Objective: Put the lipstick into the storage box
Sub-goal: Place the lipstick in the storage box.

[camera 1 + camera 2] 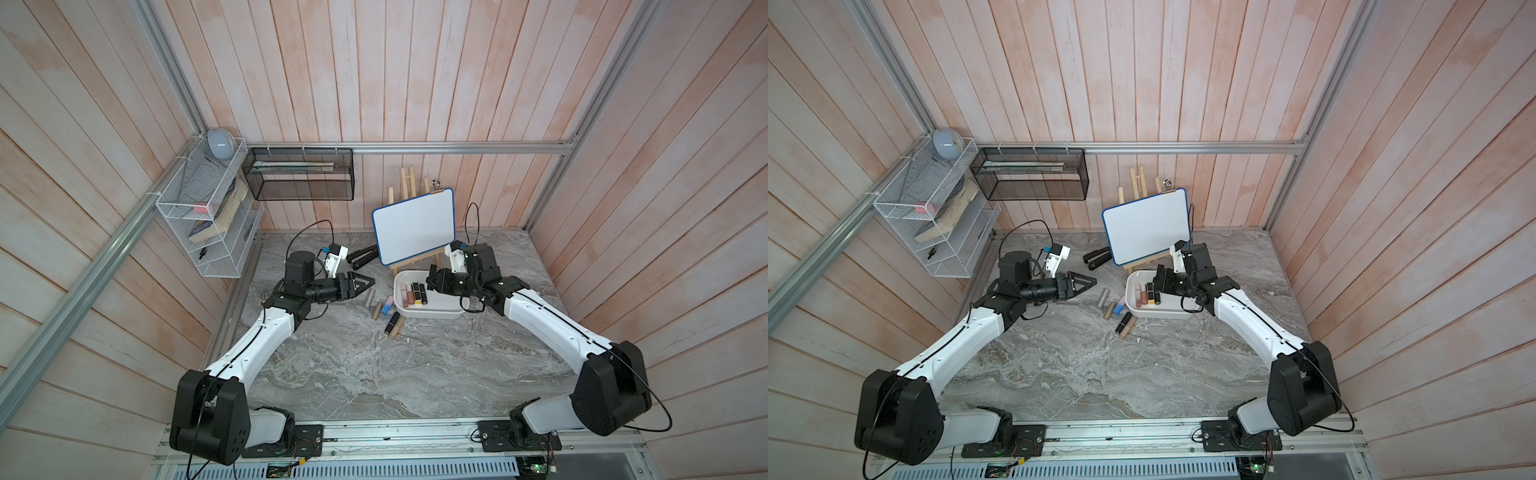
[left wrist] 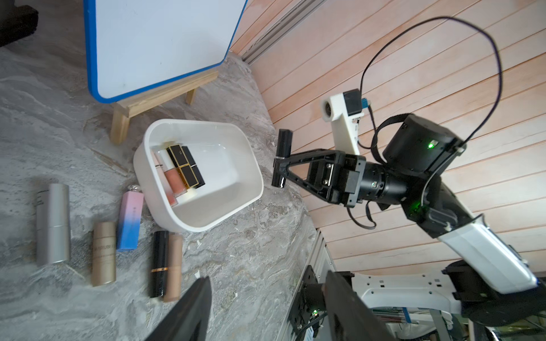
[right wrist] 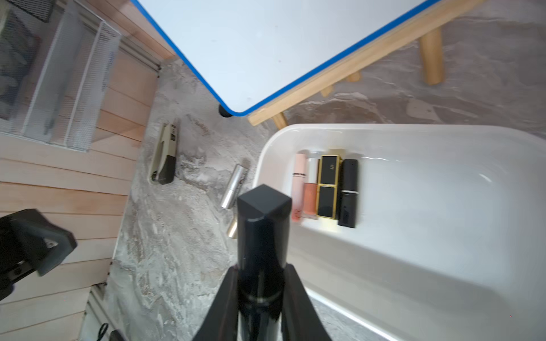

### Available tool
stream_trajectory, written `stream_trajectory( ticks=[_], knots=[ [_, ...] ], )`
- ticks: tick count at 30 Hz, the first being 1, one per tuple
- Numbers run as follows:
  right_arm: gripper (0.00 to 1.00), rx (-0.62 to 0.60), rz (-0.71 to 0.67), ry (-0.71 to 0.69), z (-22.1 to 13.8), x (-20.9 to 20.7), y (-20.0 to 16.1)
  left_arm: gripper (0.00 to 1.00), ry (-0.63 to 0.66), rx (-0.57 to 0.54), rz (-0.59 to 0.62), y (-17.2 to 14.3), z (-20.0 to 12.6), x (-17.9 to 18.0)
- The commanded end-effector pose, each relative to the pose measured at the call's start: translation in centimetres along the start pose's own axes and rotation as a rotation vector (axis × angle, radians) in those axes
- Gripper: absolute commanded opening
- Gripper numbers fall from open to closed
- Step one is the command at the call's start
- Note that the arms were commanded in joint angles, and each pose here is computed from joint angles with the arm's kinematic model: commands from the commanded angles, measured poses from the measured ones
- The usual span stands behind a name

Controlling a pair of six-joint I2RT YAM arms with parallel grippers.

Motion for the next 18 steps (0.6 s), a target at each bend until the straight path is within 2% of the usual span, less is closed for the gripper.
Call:
stream_trajectory(
  ticks=[1,9,18],
  knots=[
    [0.17,0.055,-0.019,-0.136,1.3,-3.0,-0.7,0.66,0.109,0.031,0.065,-0.7,0.5,0.7],
    [0.18,0.153,-0.038,-0.207,5.2,-5.2,-1.1,0.66,0.251,0.093,0.06,-3.1,0.9,3.3],
    [0.18,0.219,-0.056,-0.273,8.3,-7.1,-1.2,0.67,0.302,0.138,0.041,-5.1,0.9,5.1]
  ],
)
Point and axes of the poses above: each gripper's point midway between its finger pads, its own z axis out along the fingers, its own x axis along the line the jaws close on, y = z × x, the point moved 4 cm from there along -z, back along the fingers, and after that the axes turned 1 degree about -z, right-handed, at the moved point
